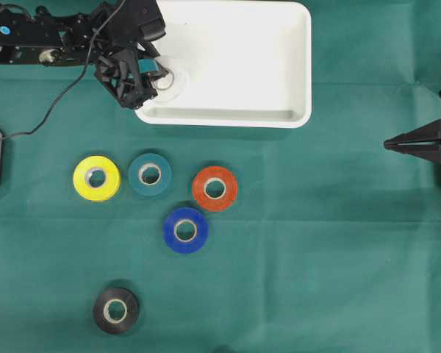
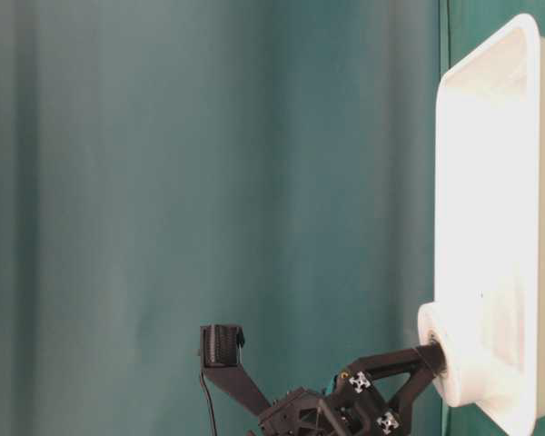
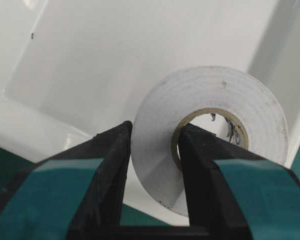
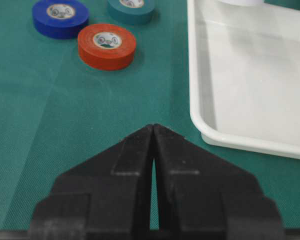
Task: Put the tape into the white case with the left arm.
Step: 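Carry the white tape roll to the tray and lower it inside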
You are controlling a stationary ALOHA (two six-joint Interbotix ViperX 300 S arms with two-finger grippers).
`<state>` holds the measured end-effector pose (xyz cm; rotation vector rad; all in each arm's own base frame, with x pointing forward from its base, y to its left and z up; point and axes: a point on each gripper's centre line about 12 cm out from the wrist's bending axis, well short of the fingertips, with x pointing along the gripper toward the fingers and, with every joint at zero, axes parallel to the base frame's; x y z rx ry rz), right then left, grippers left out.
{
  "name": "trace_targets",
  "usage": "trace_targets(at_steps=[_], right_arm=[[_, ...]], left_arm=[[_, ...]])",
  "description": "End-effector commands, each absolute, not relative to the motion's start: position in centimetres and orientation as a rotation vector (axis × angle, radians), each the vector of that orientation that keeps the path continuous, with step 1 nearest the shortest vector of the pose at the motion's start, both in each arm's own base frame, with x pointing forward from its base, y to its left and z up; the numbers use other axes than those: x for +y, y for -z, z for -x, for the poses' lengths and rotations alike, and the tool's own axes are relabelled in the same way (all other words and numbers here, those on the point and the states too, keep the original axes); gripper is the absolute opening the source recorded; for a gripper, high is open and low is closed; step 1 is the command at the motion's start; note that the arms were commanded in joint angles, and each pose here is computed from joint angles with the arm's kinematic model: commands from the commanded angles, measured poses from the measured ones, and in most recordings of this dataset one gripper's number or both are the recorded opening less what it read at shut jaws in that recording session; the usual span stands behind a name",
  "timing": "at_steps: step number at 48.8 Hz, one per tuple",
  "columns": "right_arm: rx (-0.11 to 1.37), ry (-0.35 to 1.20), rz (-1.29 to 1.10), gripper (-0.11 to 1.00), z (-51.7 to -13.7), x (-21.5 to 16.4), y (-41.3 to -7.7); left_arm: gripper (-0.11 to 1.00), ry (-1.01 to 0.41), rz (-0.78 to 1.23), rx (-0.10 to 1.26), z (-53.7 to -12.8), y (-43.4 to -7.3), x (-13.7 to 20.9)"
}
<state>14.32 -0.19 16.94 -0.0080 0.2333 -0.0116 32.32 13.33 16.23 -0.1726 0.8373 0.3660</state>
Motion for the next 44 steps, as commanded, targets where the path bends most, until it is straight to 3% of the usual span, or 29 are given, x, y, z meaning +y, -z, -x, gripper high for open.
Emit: trace_targets(at_steps=[1,23,34,44], right_arm=[[0.227,0.011,0.008,-0.1,-14.51,-0.19,-17.29],[0.226,0.013,0.008,-0.1,-14.51,-0.22,-17.31],[0.224,0.013,0.008,-0.1,-14.52,-0.21,-17.33],[0.224,0.013,0.008,-0.1,-14.52,-0.21,-17.33]], left_arm=[[0.27,-0.369,0.168,0.805,-32.66,-17.07,13.47],[0.29,-0.369,0.167,0.804,-32.61,-16.93,13.45],[0.9,-0.369,0.168,0.807,-32.41,-16.64,13.37],[0.91,-0.368,0.166,0.807,-32.36,-16.57,13.35]])
